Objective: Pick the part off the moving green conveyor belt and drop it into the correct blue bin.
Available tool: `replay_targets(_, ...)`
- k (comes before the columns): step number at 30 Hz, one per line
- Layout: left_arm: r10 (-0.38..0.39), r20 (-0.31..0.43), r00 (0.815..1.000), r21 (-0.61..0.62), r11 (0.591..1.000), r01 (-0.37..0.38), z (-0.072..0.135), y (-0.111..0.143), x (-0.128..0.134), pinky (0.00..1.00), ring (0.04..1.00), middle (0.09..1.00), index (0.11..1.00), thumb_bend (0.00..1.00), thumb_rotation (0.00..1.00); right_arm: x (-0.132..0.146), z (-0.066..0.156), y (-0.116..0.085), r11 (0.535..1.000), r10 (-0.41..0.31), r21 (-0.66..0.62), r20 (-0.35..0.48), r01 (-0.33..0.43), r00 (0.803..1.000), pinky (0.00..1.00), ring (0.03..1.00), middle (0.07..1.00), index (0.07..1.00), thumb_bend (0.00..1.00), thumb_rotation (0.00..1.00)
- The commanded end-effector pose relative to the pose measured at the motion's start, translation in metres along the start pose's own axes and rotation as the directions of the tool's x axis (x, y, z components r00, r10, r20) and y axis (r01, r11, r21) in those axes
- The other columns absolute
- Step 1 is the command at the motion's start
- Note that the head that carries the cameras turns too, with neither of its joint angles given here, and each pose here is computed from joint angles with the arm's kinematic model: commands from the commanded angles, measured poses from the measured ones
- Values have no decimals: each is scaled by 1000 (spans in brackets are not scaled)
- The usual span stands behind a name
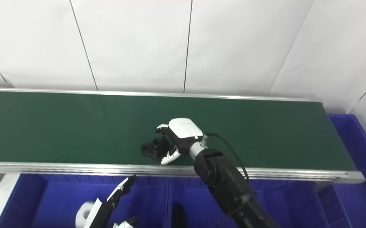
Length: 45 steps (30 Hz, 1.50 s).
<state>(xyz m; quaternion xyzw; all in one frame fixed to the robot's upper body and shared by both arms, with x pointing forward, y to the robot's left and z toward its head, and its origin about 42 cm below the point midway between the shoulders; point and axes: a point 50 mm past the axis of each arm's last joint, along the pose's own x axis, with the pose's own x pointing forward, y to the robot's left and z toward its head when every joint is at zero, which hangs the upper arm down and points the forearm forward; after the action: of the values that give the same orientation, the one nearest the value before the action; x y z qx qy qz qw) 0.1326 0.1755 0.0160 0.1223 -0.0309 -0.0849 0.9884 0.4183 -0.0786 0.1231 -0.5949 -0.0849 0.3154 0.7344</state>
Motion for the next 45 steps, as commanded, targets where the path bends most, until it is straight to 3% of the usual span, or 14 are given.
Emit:
replay_targets(1, 12, 75, 997, -5, 1000, -11, 12, 1, 2, 894, 917, 920, 904, 659, 731, 2, 7, -8, 999, -19, -47, 70, 22, 997, 658, 709, 747, 777, 662, 139)
replay_targets(3, 14, 80, 997, -2, 1000, -13, 13, 1, 2, 894, 914, 917, 902, 649, 732, 0, 4, -4, 997, -8, -70, 77, 13, 997, 619, 675, 718, 757, 652, 91)
replay_targets(5, 12, 85, 996, 0, 1000, -12, 14, 2, 2, 895, 913, 917, 903, 638, 729, -2, 2, -1, 995, -1, -100, 71, 8, 998, 471, 551, 605, 708, 600, 27)
replay_targets(6, 11, 89, 996, 0, 1000, -11, 15, 2, 2, 895, 912, 916, 903, 639, 730, -3, 0, 0, 994, -5, -112, 71, 13, 997, 449, 531, 582, 701, 590, 22)
replay_targets(8, 10, 89, 996, -12, 1000, -9, 16, 3, 2, 900, 914, 918, 903, 636, 723, -5, -1, 2, 992, -8, -124, 75, 17, 997, 282, 352, 497, 537, 538, 4)
replay_targets(11, 12, 85, 996, -38, 999, -8, 18, 2, 3, 900, 915, 916, 900, 638, 696, -8, -3, 5, 992, -15, -120, 90, 26, 996, 215, 282, 474, 495, 528, 0)
replay_targets(21, 1, 82, 997, -59, 998, 4, 20, 6, 3, 904, 920, 919, 911, 643, 721, -15, 0, 23, 992, -56, -106, 145, 72, 988, 236, 307, 463, 498, 526, 0)
replay_targets(24, 3, 78, 997, -61, 998, 2, 19, 7, 3, 904, 917, 916, 908, 649, 714, -16, 3, 27, 992, -57, -102, 148, 72, 987, 222, 292, 416, 521, 521, 0)
replay_targets(34, 3, 73, 997, -61, 998, 2, 18, 7, 5, 910, 925, 924, 911, 652, 719, -17, 3, 31, 987, -87, -114, 185, 109, 979, 180, 245, 403, 516, 522, 0)
replay_targets(37, 4, 70, 998, -70, 998, 1, 18, 7, 5, 909, 924, 923, 907, 644, 706, -18, 4, 24, 985, -117, -103, 184, 137, 976, 207, 277, 468, 492, 527, 0)
replay_targets(41, -3, 67, 998, -82, 997, 8, 18, 6, 7, 916, 930, 932, 912, 621, 690, -22, 5, 8, 982, -174, -42, 182, 184, 968, 271, 352, 454, 527, 518, 0)
replay_targets(45, 5, 67, 998, -77, 997, 0, 18, 6, 8, 910, 924, 925, 907, 627, 696, -26, 5, -6, 967, -252, -6, 160, 257, 954, 244, 316, 472, 504, 521, 0)
